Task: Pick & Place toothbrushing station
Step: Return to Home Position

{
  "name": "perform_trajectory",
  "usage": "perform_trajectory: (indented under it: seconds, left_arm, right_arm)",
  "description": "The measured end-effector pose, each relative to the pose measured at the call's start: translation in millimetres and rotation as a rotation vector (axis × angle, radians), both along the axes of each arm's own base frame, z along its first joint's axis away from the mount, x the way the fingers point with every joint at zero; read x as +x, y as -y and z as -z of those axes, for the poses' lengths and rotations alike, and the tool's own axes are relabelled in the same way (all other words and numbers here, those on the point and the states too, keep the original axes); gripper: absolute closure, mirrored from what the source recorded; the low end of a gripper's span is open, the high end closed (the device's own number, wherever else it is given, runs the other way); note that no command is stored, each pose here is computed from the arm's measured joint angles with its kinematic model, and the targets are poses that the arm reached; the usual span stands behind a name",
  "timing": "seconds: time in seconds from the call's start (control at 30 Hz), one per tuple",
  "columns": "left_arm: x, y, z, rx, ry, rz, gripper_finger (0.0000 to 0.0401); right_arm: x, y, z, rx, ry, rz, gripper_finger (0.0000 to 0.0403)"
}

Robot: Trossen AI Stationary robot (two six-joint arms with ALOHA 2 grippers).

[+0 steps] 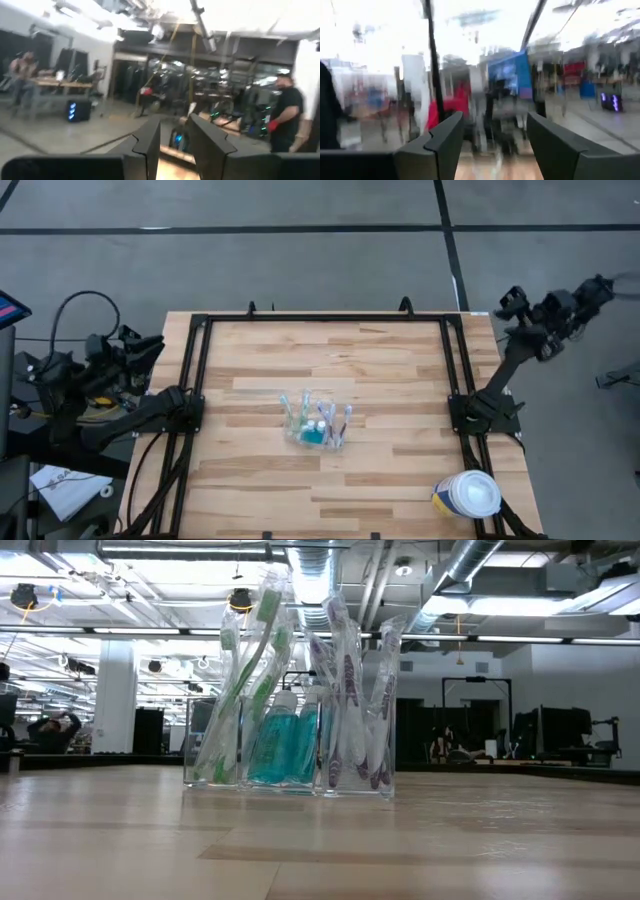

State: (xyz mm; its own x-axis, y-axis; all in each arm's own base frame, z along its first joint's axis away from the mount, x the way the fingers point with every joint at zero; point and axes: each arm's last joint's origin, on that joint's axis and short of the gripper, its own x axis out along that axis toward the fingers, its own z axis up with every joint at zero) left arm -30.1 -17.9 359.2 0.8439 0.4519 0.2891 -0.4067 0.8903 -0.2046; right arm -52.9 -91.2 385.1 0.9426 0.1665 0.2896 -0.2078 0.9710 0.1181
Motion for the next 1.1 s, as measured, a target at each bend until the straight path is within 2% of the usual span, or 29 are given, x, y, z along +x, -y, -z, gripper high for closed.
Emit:
perform_trajectory:
  seconds: [0.07, 0.13, 0.27, 0.37, 0.47, 0.63, 0.73, 0.83, 0.97, 1.1]
  left_arm:
    - [5, -4, 11, -0.043, -0.037, -0.032, 0.0307]
    - [10, -8, 16, -0.069, -0.050, -0.067, 0.0307]
    - [17, -13, 22, -0.092, -0.045, -0.094, 0.0307]
    - [29, -18, 32, -0.131, -0.036, -0.036, 0.0307]
    - [50, -28, 53, -0.178, -0.043, 0.052, 0.0307]
    - [79, -43, 81, -0.110, 0.088, 0.089, 0.0307]
    - [92, -51, 106, -0.117, 0.121, 0.100, 0.0307]
    - [102, -56, 129, -0.153, 0.148, 0.124, 0.0307]
    - [108, -59, 151, -0.153, 0.182, 0.140, 0.0307]
    - [111, -62, 163, -0.196, 0.138, 0.105, 0.0307]
  right_arm:
    - [-6, 1, 5, -0.041, -0.076, 0.046, 0.0195]
    - [-15, -1, 1, 0.009, -0.055, 0.063, 0.0196]
    - [-24, -13, 10, 0.026, -0.109, 0.108, 0.0193]
    - [-42, -23, 6, 0.047, -0.064, 0.173, 0.0192]
    - [-55, -40, 8, 0.021, -0.088, 0.281, 0.0193]
    - [-67, -72, 7, 0.008, -0.068, 0.412, 0.0195]
    - [-54, -88, 8, 0.002, -0.059, 0.451, 0.0195]
    - [-27, -96, 19, 0.008, -0.111, 0.453, 0.0193]
    - [20, -95, 44, 0.051, -0.176, 0.500, 0.0193]
    - [68, -83, 81, 0.106, -0.208, 0.533, 0.0195]
